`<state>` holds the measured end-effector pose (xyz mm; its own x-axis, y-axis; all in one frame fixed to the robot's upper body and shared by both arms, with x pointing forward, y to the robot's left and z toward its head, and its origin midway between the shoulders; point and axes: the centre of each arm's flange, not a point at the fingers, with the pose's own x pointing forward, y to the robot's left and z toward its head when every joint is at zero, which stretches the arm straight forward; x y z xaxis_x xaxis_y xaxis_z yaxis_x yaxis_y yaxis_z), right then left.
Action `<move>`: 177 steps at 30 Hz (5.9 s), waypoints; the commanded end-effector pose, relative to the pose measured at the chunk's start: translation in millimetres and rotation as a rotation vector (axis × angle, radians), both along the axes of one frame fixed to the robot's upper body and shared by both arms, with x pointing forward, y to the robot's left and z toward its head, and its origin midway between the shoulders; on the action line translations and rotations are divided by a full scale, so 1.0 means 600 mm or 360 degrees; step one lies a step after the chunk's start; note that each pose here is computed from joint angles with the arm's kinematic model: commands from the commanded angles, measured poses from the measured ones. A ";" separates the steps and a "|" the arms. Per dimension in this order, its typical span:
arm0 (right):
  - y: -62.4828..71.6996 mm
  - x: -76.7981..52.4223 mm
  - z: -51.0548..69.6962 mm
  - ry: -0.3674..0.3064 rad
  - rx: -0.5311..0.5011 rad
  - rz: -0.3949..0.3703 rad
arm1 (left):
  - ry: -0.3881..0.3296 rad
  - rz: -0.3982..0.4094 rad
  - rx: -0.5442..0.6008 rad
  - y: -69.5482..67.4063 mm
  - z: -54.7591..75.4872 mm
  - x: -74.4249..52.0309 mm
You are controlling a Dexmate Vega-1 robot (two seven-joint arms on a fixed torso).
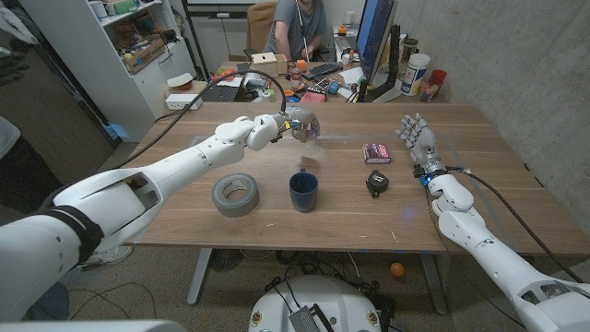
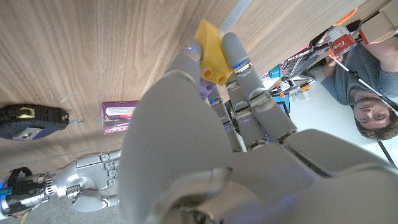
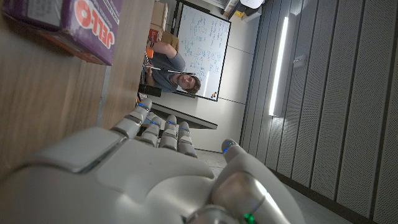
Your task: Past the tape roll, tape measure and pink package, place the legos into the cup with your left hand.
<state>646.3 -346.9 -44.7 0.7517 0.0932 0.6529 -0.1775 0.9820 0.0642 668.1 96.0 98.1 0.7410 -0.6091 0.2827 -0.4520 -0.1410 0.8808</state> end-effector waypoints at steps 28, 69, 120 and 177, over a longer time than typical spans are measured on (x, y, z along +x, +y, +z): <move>0.015 -0.047 0.007 -0.0051 -0.0039 -0.0032 | -0.0043 -0.0397 -0.0464 0.034 0.018 -0.099; 0.024 -0.094 0.005 -0.0073 -0.0069 -0.0092 | 0.0435 -0.0823 -0.0786 0.043 0.007 -0.149; 0.050 -0.126 -0.006 -0.0077 -0.0072 -0.0117 | 0.0949 -0.0865 -0.0595 0.057 -0.005 -0.226; 0.070 -0.157 -0.004 -0.0087 -0.0073 -0.0171 | 0.0914 -0.0587 -0.0491 0.167 -0.069 -0.285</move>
